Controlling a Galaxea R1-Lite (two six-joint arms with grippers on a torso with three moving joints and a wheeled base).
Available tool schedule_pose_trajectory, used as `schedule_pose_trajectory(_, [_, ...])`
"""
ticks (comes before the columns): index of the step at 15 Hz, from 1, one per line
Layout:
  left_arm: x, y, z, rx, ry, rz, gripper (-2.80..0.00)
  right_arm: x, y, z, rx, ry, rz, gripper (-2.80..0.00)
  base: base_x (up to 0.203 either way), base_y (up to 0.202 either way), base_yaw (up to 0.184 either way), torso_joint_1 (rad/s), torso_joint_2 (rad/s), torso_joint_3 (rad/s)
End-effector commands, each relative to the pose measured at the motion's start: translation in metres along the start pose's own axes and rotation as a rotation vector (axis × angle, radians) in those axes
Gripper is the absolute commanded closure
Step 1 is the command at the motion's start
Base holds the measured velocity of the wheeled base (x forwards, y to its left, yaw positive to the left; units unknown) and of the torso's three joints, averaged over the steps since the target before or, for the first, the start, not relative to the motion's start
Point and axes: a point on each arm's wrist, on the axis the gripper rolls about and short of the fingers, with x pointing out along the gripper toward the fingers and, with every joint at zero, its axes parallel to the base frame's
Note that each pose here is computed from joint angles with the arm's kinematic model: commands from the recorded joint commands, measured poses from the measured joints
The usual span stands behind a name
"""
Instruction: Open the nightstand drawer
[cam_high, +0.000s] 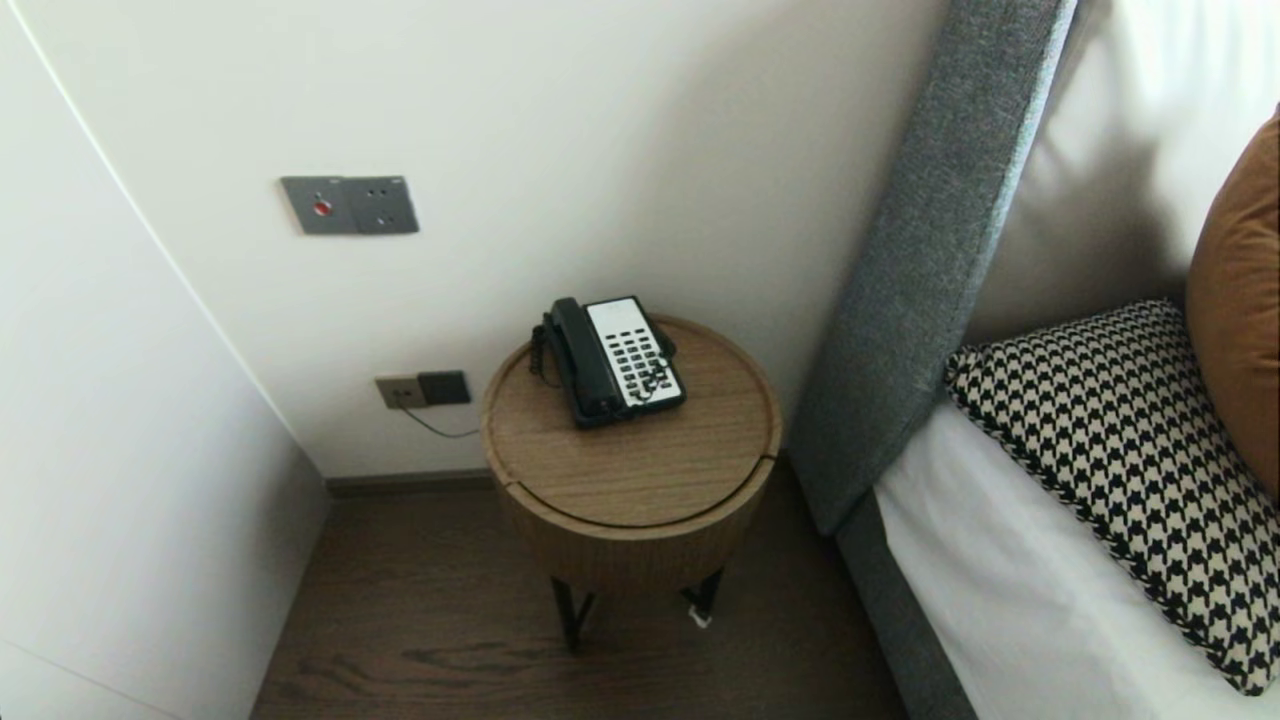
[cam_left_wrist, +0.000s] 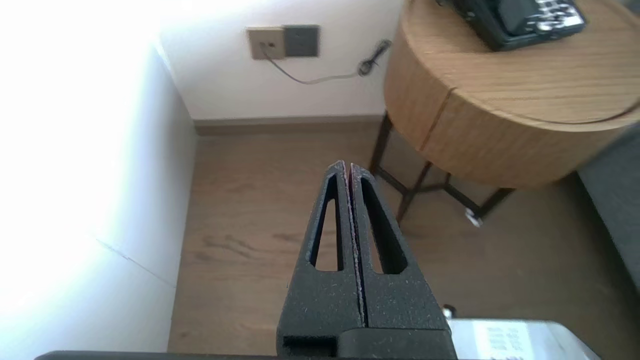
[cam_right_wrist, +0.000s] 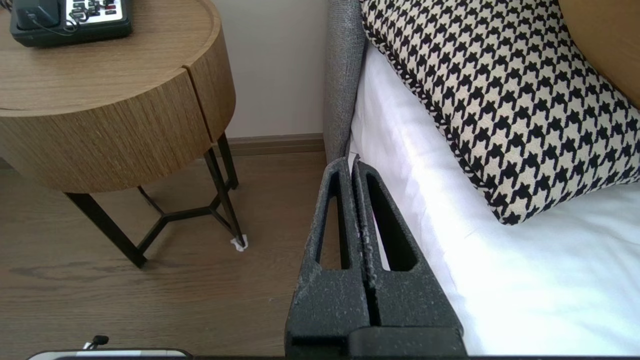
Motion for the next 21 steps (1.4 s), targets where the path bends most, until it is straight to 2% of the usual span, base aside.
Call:
schedule_pose_trajectory(1, [0.030, -0.003, 0.028, 0.014, 0.137, -0.039, 0.00, 0.000, 0.000, 0.000, 0.000, 0.002, 0.000, 0.00, 0.000, 0.000, 0.000, 0.000, 0.00, 0.000])
schedule_pose_trajectory(5, [0.087, -0.022, 0.073, 0.066, 0.282, -0.181, 0.00, 0.000, 0.000, 0.000, 0.000, 0.002, 0.000, 0.00, 0.000, 0.000, 0.000, 0.000, 0.00, 0.000])
schedule_pose_trajectory(8, [0.133, -0.047, 0.085, 0.108, 0.392, -0.268, 0.00, 0.000, 0.000, 0.000, 0.000, 0.002, 0.000, 0.00, 0.000, 0.000, 0.000, 0.000, 0.00, 0.000])
schedule_pose_trajectory(11, [0.177, -0.086, 0.082, 0.159, 0.505, -0.363, 0.00, 0.000, 0.000, 0.000, -0.001, 0.002, 0.001, 0.00, 0.000, 0.000, 0.000, 0.000, 0.00, 0.000])
schedule_pose_trajectory(15, [0.232, -0.142, 0.070, 0.201, 0.598, -0.417, 0.00, 0.000, 0.000, 0.000, 0.000, 0.002, 0.001, 0.00, 0.000, 0.000, 0.000, 0.000, 0.00, 0.000])
schedule_pose_trajectory(17, [0.256, -0.165, 0.057, 0.225, 0.620, -0.416, 0.00, 0.000, 0.000, 0.000, 0.000, 0.002, 0.000, 0.00, 0.000, 0.000, 0.000, 0.000, 0.00, 0.000])
schedule_pose_trajectory(21, [0.296, -0.202, 0.028, 0.249, 0.602, -0.415, 0.00, 0.000, 0.000, 0.000, -0.001, 0.002, 0.000, 0.00, 0.000, 0.000, 0.000, 0.000, 0.00, 0.000])
